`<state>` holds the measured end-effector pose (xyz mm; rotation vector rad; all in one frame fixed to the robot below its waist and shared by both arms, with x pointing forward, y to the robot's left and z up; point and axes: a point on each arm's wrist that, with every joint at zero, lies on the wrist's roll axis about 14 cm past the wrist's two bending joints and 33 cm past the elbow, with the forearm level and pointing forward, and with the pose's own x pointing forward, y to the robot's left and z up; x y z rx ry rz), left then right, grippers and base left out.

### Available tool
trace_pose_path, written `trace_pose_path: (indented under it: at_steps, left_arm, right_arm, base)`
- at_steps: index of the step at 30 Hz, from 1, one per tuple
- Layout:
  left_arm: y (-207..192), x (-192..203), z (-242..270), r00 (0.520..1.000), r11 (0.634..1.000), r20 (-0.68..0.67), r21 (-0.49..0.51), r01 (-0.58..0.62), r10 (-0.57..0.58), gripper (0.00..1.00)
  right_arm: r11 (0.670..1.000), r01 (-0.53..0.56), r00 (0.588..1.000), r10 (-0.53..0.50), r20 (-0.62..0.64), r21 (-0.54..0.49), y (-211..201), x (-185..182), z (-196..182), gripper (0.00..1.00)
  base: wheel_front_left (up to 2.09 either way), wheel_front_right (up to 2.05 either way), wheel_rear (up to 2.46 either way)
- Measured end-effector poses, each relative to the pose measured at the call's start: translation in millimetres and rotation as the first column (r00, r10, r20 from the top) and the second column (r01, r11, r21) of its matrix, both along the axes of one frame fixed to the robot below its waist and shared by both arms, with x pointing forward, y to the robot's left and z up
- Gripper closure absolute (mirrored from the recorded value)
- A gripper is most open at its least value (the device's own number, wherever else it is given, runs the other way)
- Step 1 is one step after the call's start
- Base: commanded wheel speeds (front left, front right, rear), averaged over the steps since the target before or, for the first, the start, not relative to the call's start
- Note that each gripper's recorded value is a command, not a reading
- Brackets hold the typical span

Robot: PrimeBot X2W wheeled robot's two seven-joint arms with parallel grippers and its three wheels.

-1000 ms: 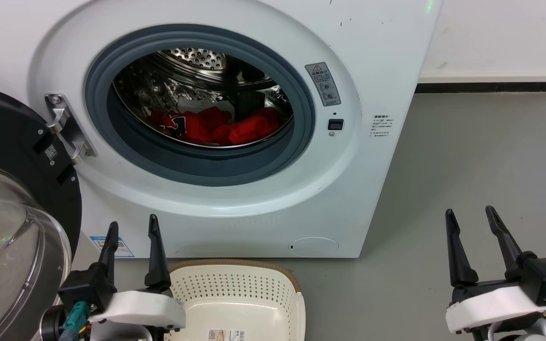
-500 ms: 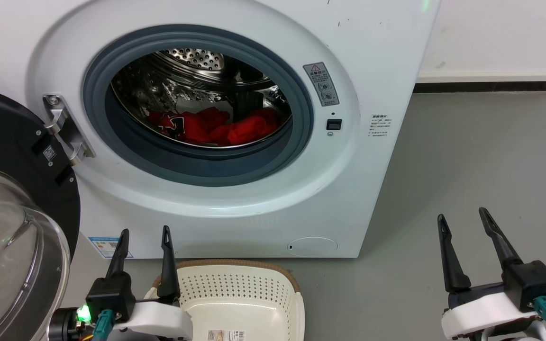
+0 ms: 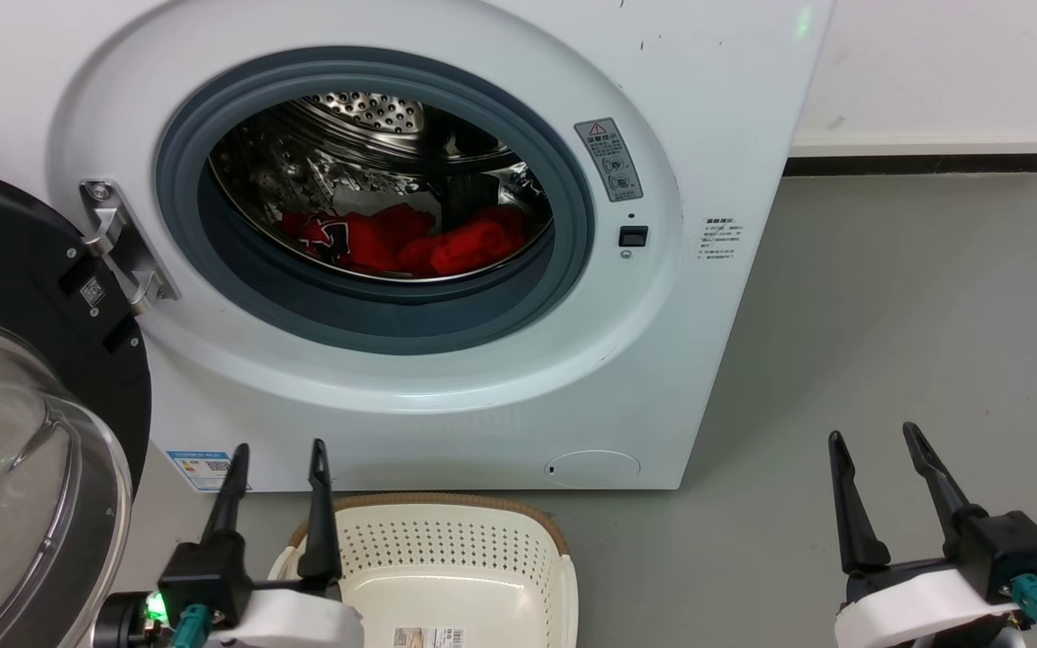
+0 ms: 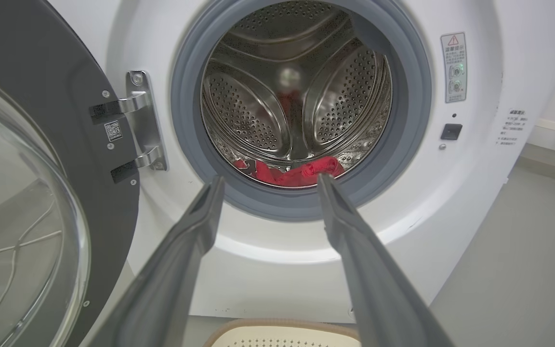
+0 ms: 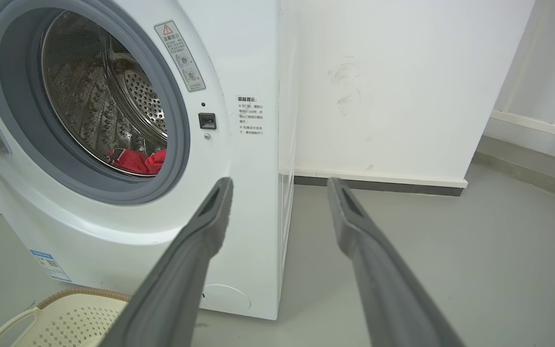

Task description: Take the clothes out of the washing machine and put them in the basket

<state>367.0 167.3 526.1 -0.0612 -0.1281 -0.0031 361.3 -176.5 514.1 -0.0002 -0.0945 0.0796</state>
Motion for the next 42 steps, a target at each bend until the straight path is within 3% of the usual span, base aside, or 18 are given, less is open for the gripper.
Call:
trace_pose_path:
  at_steps: [12,27,33,42]
  left_arm:
    - [-11.9,-3.0,-10.9,0.999,0.991,-0.016,0.128,0.045,-0.043,0.00]
    - [-8.0,-4.3,-10.1,0.999,0.990,-0.011,0.138,0.031,-0.030,0.00]
    - [-16.4,-0.9,-25.6,0.995,0.986,-0.060,0.147,0.082,-0.074,0.00]
    - [-31.1,66.1,-50.2,0.968,0.940,-0.133,0.241,0.240,-0.213,0.00]
  right_arm:
    - [0.995,-0.009,1.000,0.008,-0.011,-0.095,0.6,-1.9,-7.2,0.00]
    - [0.996,-0.001,1.000,-0.001,-0.020,-0.085,-2.1,-2.7,-10.1,0.00]
    - [0.996,0.036,0.998,-0.040,-0.041,-0.086,-15.1,-2.6,-16.7,0.00]
    - [0.992,0.100,0.990,-0.106,-0.089,-0.073,-37.5,22.4,-33.5,0.00]
  base:
    - [0.00,0.00,0.00]
    - [0.00,0.00,0.00]
    - [0.00,0.00,0.00]
    - [0.00,0.00,0.00]
